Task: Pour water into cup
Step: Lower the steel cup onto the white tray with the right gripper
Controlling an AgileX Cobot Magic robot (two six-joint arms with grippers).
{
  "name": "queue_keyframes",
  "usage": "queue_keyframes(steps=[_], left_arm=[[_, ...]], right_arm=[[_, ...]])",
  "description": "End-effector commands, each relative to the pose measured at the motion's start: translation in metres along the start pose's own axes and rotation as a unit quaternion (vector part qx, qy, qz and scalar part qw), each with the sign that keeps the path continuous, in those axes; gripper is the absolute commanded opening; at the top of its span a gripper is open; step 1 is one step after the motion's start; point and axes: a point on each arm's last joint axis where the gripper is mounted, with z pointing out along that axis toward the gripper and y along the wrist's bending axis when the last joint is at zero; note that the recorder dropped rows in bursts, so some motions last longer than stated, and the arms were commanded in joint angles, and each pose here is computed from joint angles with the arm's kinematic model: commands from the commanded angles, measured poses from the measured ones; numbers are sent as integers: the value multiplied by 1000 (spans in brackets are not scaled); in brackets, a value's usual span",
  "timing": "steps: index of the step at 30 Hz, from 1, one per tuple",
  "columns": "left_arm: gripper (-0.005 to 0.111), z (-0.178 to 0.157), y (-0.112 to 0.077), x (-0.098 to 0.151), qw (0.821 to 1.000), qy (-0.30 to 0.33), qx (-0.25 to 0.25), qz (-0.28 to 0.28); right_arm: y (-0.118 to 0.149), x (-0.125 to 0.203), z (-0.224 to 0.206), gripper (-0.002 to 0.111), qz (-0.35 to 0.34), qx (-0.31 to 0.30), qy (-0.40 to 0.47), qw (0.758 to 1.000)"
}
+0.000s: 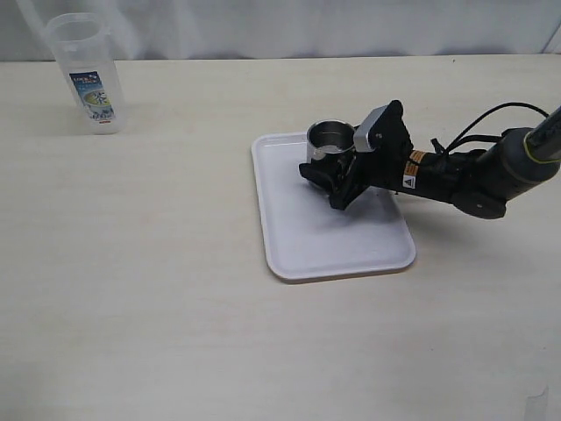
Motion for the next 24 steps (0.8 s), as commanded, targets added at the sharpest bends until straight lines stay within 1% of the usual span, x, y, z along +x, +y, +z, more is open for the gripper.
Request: queue_keyframes(steps=[1,4,6,7,9,10,12,13,15,17,24], left_arm=[[0,0,0,0,1000,-3,-2,-2],[0,0,0,0,1000,-3,-2,-2],[0,0,0,0,1000,-3,-2,-2],[0,0,0,0,1000,-3,-2,-2],[0,0,0,0,1000,-3,-2,-2],[0,0,0,0,1000,-3,-2,-2],[0,0,0,0,1000,-3,-2,-2],[0,0,0,0,1000,-3,-2,-2],[0,0,0,0,1000,-3,-2,-2],[0,0,0,0,1000,-3,-2,-2],[0,0,0,0,1000,-3,-2,-2]], right_arm=[[-2,-7,-1,4,-3,2,-25,1000],[-2,-7,-1,5,-1,2,-25,1000],[-2,-7,-1,12,-1,2,-25,1000],[-2,-7,-1,17,-1,2,-25,1000],[-2,-7,-1,31,-1,2,-25,1000],[-2,-7,-1,43,-1,2,-25,1000],[-2,-6,-1,61,-2,0,-25,1000],[-2,-6,-1,74,-2,0,-25,1000],[-2,-6,-1,88,-2,1,-24,1000],[-2,-6,-1,94,-2,1,-22,1000],[-2,-6,-1,93,-2,1,-23,1000]])
